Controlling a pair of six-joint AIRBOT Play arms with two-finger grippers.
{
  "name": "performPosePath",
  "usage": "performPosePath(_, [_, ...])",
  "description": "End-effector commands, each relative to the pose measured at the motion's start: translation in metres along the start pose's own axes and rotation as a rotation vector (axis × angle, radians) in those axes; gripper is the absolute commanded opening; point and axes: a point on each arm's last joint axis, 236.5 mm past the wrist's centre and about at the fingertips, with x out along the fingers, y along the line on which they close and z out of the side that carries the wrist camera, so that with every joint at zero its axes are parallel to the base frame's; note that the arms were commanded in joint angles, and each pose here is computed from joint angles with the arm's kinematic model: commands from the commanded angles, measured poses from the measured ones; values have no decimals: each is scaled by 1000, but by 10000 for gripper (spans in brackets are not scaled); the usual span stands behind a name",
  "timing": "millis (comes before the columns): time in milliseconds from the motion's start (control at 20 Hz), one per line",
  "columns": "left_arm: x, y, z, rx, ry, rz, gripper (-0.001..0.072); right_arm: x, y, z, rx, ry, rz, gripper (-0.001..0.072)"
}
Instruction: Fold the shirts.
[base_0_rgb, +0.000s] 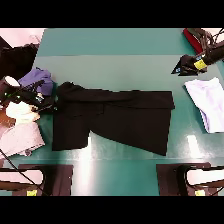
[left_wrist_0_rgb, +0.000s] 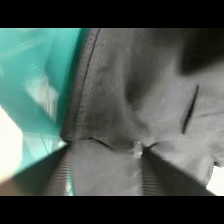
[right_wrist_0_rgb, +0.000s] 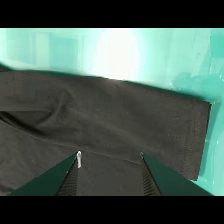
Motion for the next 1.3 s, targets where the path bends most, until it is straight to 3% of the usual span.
performPosePath(0, [2,-6,5,-7,-23,-30,374,-1,1,0,-1,-1,0,429])
performPosePath(50, [2,-10,7,-11,-33,-45,356,-1,1,-1,-1,4,0,429])
performPosePath(100, [1,-13,8,-11,-37,-54,206,-1,-1,-5,3,18,0,429])
performPosePath(150, [0,-14,9,-12,-40,-57,179,-2,-2,-10,5,41,-2,429])
performPosePath(200, [-2,-14,9,-8,-38,-57,48,-2,-3,-16,5,64,-7,429])
performPosePath(250, [-4,-16,8,-2,-31,-60,33,-3,-4,-22,7,91,-9,429])
performPosePath(400, [-21,-24,11,26,-57,-59,31,0,-5,-47,24,152,-4,427])
performPosePath(500, [-44,-32,20,56,-152,-38,31,8,-11,-75,53,187,-21,368])
performPosePath(800, [-95,-56,17,149,-302,-10,32,41,-27,-211,164,367,-61,370])
performPosePath(850, [-95,-56,16,150,-298,-12,32,47,-27,-235,172,406,-61,388])
performPosePath(900, [-94,-57,15,149,-291,-15,32,54,-26,-260,177,449,-59,516])
performPosePath(950, [-94,-58,14,149,-288,-20,32,59,-25,-282,177,489,-58,586])
performPosePath(1250, [-94,-65,11,147,-276,-52,32,89,-13,-347,213,515,-120,563])
